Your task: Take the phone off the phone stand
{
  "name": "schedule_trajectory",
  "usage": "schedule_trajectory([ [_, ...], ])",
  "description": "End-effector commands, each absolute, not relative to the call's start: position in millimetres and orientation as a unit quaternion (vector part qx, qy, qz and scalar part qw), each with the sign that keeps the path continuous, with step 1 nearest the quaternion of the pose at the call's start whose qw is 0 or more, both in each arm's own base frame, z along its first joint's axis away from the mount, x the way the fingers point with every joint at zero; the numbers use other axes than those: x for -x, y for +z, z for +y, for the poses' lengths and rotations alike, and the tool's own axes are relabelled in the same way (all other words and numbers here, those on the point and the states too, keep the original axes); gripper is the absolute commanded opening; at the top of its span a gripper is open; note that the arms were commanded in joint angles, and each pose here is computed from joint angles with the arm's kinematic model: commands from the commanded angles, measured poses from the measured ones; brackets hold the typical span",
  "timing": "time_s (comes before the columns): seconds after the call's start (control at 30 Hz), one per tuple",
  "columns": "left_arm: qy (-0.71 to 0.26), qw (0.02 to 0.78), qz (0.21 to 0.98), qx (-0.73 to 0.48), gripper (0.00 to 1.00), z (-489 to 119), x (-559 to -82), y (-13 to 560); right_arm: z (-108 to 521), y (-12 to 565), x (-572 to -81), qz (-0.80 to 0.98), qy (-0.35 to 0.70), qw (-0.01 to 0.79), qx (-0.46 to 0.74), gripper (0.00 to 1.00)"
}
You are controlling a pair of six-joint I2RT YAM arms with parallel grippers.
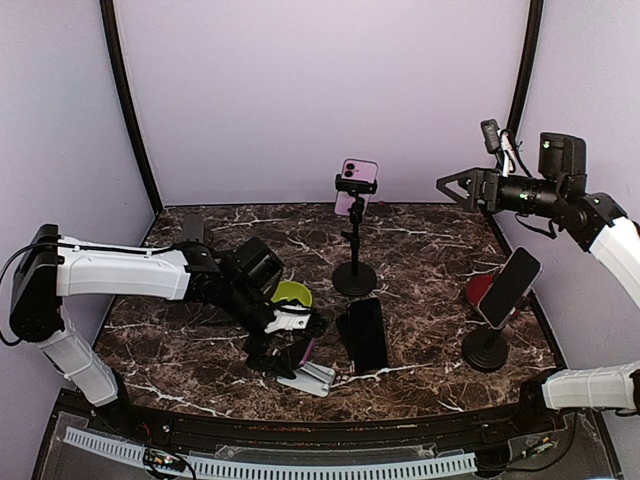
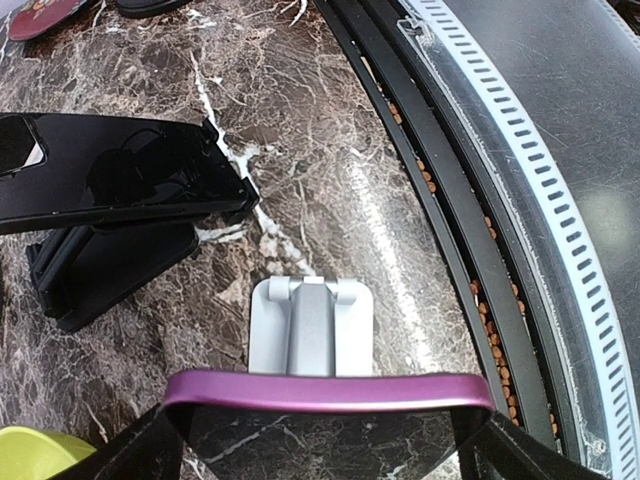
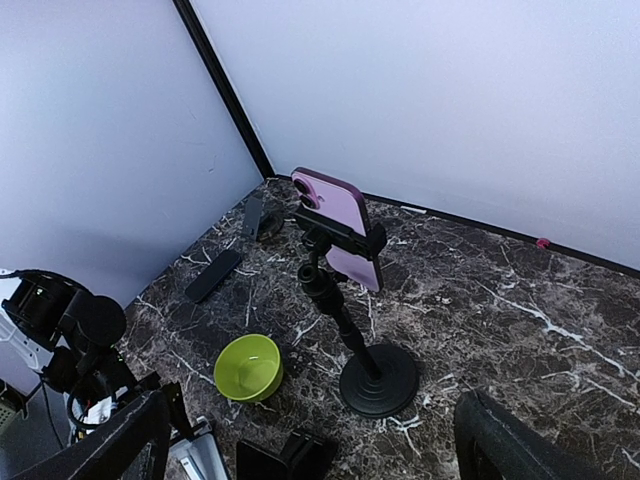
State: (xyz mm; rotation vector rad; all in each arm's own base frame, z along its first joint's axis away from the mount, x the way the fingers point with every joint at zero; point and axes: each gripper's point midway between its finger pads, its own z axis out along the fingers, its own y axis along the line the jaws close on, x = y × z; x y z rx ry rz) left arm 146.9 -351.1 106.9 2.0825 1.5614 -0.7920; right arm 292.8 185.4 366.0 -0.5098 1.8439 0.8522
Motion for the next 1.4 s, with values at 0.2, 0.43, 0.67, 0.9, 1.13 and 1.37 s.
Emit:
schedule_trajectory([
  [0.2, -0.294, 0.205, 0.550, -0.755, 0.89, -350, -140, 95, 191, 370, -294, 0.749, 0.356, 0.512, 0.226, 0.99],
  [0.43, -0.287, 0.225, 0.544, -0.755, 0.80, -350, -142, 107, 189, 371, -295, 0.748, 0.353, 0.515, 0.225, 0.99],
  [0.67, -0.290, 0.240, 0.542, -0.751, 0.68, -350, -142, 122, 190, 372, -295, 0.747, 0.353, 0.515, 0.225, 0.99],
  [0.9, -0.295, 0.241, 0.546, -0.746, 0.65, -352, -142, 139, 190, 370, -294, 0.750, 0.354, 0.513, 0.224, 0.99],
  [1.13, -0.307, 0.293, 0.526, -0.737, 0.60, -356, -141, 188, 191, 369, -295, 0.749, 0.357, 0.510, 0.227, 0.99],
  [1.37, -0.289, 0.350, 0.544, -0.706, 0.56, -357, -156, 225, 193, 370, -294, 0.746, 0.363, 0.509, 0.229, 0.99],
])
